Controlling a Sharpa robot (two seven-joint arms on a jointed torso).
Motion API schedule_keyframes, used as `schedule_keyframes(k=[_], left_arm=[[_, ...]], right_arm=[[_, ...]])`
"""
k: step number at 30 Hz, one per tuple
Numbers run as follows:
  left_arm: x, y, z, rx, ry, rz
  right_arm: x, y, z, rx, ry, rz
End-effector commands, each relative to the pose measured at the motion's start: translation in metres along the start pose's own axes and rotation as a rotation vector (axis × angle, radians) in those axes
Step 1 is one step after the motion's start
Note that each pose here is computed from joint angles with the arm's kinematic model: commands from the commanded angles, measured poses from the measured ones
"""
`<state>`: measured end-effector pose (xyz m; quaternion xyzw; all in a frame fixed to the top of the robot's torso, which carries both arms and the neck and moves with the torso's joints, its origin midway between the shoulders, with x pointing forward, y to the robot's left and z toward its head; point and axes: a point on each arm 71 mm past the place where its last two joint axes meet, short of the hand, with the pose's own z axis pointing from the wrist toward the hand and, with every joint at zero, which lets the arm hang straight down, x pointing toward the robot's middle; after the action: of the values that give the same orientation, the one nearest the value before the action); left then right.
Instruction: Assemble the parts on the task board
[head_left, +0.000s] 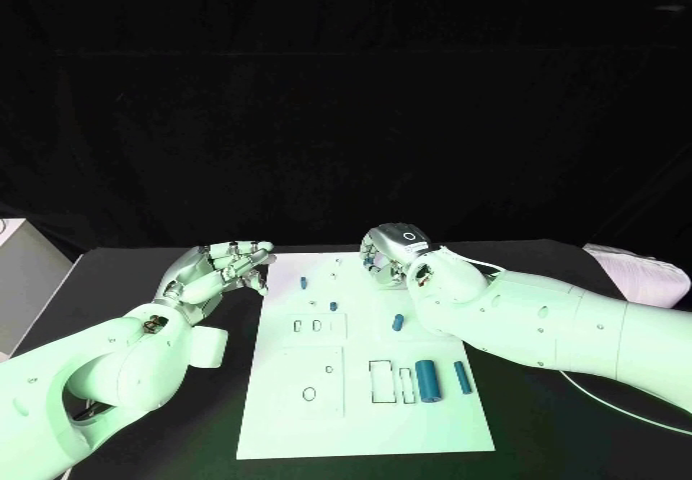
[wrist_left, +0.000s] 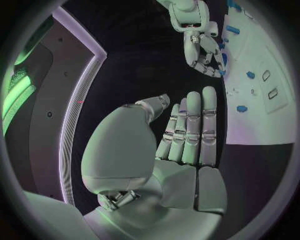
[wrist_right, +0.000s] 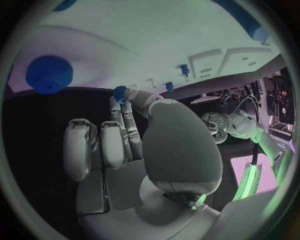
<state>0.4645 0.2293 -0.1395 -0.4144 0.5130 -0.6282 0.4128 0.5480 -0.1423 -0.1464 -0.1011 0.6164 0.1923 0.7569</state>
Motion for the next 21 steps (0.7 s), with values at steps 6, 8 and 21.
schedule_keyframes(k=[6,8,21], left_arm=[[0.0034,-0.0016,0.0004,0.012,0.016,-0.003],[0.0039,-0.0018,0.0004,0.012,0.017,-0.003],[0.0069,-0.0039,0.0013,0.019,0.026,-0.001]], right_arm=[[-0.002,0.016,0.012,-0.021,-0.078,0.006],[-0.001,0.02,0.015,-0.027,-0.082,0.008],[0.003,0.03,0.026,-0.035,-0.09,0.008]])
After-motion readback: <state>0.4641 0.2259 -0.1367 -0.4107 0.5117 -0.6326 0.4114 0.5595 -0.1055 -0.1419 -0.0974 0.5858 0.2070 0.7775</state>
